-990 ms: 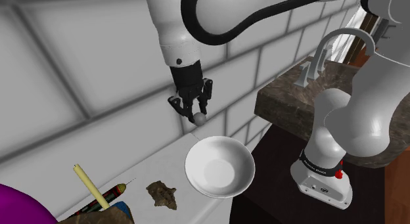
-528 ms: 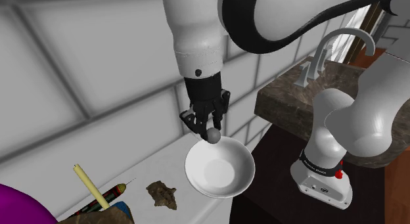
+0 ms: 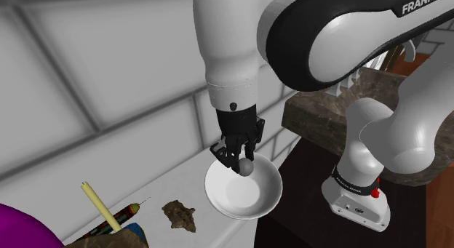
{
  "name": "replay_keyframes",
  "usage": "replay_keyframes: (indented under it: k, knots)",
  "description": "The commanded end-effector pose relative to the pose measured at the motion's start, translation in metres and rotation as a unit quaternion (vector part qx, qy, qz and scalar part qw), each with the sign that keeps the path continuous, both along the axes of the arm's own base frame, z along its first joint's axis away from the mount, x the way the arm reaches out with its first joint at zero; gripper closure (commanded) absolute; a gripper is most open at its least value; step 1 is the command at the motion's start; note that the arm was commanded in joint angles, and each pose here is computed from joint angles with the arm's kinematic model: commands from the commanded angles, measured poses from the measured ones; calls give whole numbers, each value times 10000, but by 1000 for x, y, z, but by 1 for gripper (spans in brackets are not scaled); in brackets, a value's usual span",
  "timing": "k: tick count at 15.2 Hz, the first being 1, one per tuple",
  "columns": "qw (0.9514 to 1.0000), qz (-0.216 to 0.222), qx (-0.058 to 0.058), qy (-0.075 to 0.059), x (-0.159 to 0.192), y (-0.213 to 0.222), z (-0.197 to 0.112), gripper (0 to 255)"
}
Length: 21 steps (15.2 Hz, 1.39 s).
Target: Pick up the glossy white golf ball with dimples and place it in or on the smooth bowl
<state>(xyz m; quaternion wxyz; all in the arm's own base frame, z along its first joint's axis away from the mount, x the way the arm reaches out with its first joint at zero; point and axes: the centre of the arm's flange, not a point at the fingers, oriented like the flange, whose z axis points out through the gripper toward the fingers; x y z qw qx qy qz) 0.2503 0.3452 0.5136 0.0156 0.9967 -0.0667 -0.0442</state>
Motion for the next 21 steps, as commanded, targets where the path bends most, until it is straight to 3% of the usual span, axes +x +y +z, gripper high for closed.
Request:
replay_keyframes:
  k: [1,7,15,16,21]
  knots:
    - [10000,0,2,-2,1,1,-10,255]
    - [10000,0,2,-2,1,1,-43,255]
    - [10000,0,2,-2,1,1,-42,255]
    - [10000,0,2,-2,1,1,-42,0]
    - [10000,0,2,-2,1,1,-42,0]
